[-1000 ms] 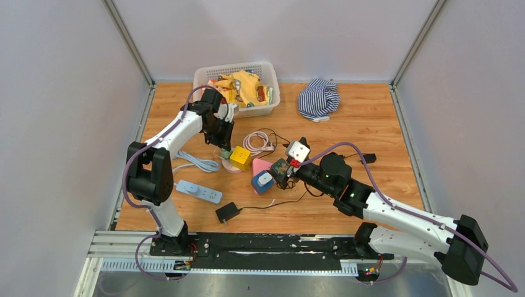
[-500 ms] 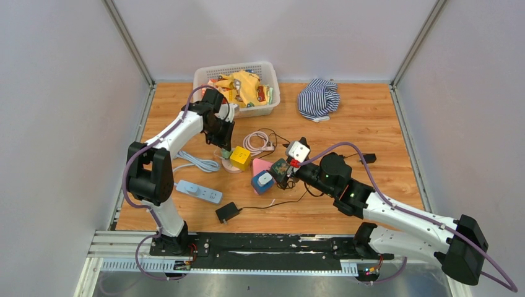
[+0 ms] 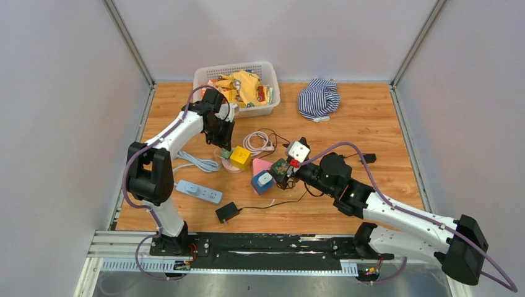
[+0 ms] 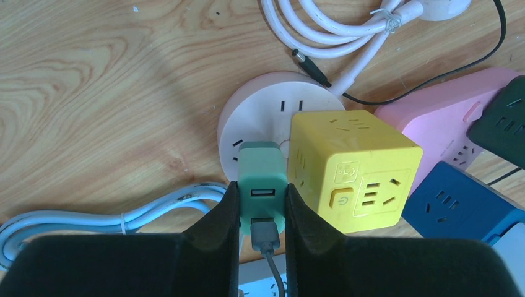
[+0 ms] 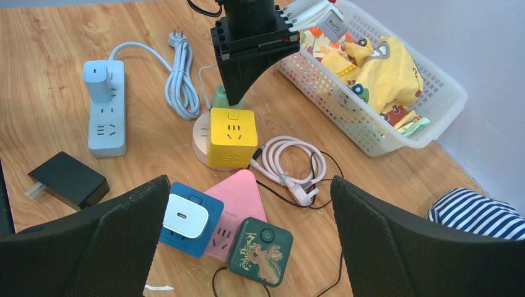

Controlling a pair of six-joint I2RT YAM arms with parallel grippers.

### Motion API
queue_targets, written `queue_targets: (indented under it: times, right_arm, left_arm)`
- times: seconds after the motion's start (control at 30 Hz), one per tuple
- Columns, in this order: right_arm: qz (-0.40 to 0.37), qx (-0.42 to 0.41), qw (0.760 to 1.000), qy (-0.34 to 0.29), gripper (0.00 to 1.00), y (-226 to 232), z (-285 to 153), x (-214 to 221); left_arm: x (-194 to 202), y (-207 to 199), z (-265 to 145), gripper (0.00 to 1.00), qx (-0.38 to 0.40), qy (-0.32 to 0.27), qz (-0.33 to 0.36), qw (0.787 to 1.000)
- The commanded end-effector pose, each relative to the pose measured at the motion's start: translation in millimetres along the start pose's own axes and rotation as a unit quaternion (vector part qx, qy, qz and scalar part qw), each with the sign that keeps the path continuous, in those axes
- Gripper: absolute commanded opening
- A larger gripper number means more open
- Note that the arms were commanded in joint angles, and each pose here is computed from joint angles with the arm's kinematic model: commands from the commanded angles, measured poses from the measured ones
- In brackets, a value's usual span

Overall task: Insert the plug
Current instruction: Insert the plug into the socket.

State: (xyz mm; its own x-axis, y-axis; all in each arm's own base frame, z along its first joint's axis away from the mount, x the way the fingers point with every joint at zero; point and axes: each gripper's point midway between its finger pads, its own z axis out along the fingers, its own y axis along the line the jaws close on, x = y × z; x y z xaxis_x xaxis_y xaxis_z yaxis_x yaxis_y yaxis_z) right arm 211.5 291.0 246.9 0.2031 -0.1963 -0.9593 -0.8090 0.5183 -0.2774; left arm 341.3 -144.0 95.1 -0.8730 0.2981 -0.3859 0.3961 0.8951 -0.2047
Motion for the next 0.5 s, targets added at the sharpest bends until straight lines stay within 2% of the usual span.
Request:
queue_targets:
  times: [0.0,0.47]
  right_arm:
    - [-0.006,0.003,1.000,0.003,1.00,-0.2,-0.8,3.6]
    - [-0.006,0.000,1.000,0.002,1.00,-0.2,0.5,0.4]
  left_arm:
    - [-13.8,-5.8,-8.2,0.00,0.004,-0.033,0.012,0.999]
    - [-19.4,-2.5,-14.3,0.00,-0.008,-0.047,0.021,0.999]
